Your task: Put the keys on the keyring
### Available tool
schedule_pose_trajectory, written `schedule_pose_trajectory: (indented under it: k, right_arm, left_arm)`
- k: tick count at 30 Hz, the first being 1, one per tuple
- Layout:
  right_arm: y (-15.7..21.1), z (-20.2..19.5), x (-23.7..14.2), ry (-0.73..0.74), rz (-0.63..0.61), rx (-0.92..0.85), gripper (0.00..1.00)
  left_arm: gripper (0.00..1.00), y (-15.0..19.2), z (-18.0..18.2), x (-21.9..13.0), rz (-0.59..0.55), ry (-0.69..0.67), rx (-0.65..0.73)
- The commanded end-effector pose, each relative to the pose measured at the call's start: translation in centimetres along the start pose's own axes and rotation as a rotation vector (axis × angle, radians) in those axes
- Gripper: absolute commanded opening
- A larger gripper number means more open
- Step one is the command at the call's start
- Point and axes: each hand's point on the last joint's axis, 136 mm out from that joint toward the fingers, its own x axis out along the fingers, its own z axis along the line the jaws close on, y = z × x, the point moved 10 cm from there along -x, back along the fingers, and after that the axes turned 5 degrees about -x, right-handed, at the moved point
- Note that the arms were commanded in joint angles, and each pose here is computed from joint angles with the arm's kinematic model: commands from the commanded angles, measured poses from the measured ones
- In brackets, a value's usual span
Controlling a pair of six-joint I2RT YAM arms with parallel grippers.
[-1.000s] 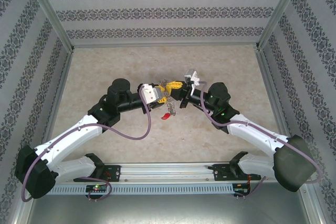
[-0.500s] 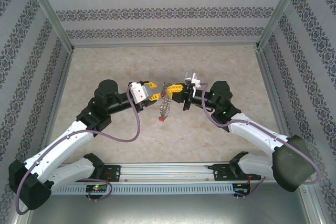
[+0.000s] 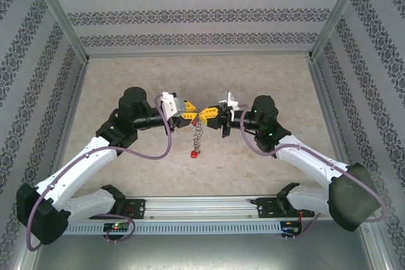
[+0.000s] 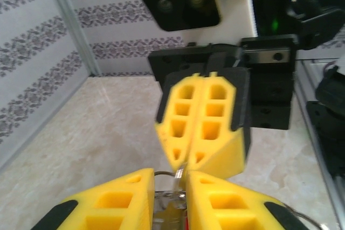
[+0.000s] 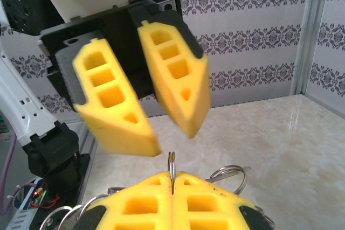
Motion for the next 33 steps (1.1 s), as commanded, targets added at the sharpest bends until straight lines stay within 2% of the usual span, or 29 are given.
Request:
schedule_pose_trajectory:
  k: [1, 6, 8, 11, 13, 15, 18, 28, 33]
  right_arm:
    - [-2.0, -0.1, 0.0, -0.023, -0.048, -0.098, 0.0]
    - [-2.3, 0.0, 0.1, -0.048, -0.053, -0.116, 0.0]
    - [-2.5, 0.1, 0.1, -0.057, -0.055, -0.123, 0.0]
    - [-2.8, 0.3, 0.2, -0.083, -0.06, -0.14, 0.0]
    - [-2.9, 0.5, 0.2, -0.096, -0.061, -0.148, 0.0]
    - [-2.9, 0.6, 0.1, -0.098, -0.056, -0.151, 0.0]
    - [-2.8, 0.7, 0.0, -0.095, -0.045, -0.156, 0.0]
    - [-2.9, 1.2, 0.0, -0.11, -0.024, -0.178, 0.0]
    - [-3.1, 1.2, 0.0, -0.104, -0.027, -0.191, 0.0]
  left_arm:
    - [0.24, -0.7, -0.8, -0.4, -0.001, 0.102, -0.014]
    - [0.23, -0.3, -0.6, 0.1, 0.036, 0.125, -0.036]
    - [0.16, -0.1, -0.4, 0.2, 0.05, 0.11, -0.041]
    - [0.14, 0.0, -0.1, 0.4, 0.064, 0.102, -0.049]
    - [0.18, 0.2, 0.0, 0.4, 0.071, 0.09, -0.055]
    - [0.29, 0.2, 0.2, 0.3, 0.067, 0.06, -0.056]
    - [0.32, 0.2, 0.4, -0.2, 0.044, 0.02, -0.064]
    - [0.32, 0.3, 0.4, -0.7, 0.033, 0.031, -0.089]
    - [0.3, 0.5, 0.1, -0.6, 0.049, 0.082, -0.089]
